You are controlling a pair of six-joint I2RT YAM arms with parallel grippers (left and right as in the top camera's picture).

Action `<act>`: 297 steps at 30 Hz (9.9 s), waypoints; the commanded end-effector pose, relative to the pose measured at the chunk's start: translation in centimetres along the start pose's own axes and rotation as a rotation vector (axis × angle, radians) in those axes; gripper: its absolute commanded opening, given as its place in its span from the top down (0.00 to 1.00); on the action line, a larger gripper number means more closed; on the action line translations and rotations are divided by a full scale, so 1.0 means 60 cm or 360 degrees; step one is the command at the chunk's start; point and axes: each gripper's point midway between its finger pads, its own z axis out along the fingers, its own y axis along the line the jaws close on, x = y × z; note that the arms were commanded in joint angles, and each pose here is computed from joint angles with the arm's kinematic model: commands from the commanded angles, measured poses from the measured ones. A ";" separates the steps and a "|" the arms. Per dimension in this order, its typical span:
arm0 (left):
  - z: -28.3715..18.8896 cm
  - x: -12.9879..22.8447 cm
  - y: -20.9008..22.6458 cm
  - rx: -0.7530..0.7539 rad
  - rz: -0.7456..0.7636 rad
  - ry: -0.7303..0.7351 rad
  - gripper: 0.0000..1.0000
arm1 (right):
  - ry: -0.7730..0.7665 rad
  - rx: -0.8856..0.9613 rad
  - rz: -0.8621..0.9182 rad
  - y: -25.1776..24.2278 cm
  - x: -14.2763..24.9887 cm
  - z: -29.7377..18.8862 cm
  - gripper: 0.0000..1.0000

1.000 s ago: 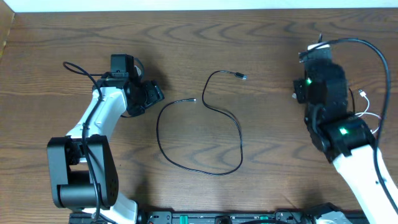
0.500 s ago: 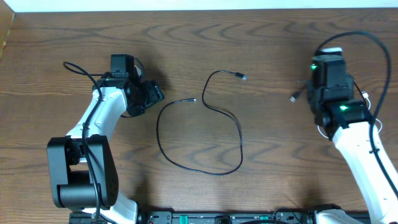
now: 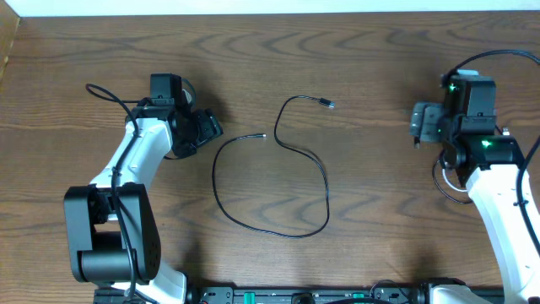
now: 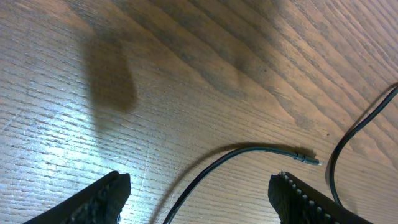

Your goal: Untangle cables

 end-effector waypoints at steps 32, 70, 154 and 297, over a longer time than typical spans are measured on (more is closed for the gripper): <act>0.005 0.002 0.004 -0.0018 0.0005 0.0012 0.23 | 0.0643 -0.1132 -0.0375 0.355 0.191 0.040 0.01; 0.005 0.002 0.004 -0.0018 0.0005 0.0012 0.23 | 0.0460 -0.0848 -0.0781 0.414 0.232 0.034 0.01; 0.005 0.002 0.005 -0.0019 0.0005 0.0013 0.23 | -0.0956 0.1766 0.0185 -0.148 -0.196 -0.227 0.99; 0.018 0.015 0.009 -0.0019 0.0146 0.0022 0.02 | 0.0385 -0.0216 0.0083 0.044 0.112 0.116 0.01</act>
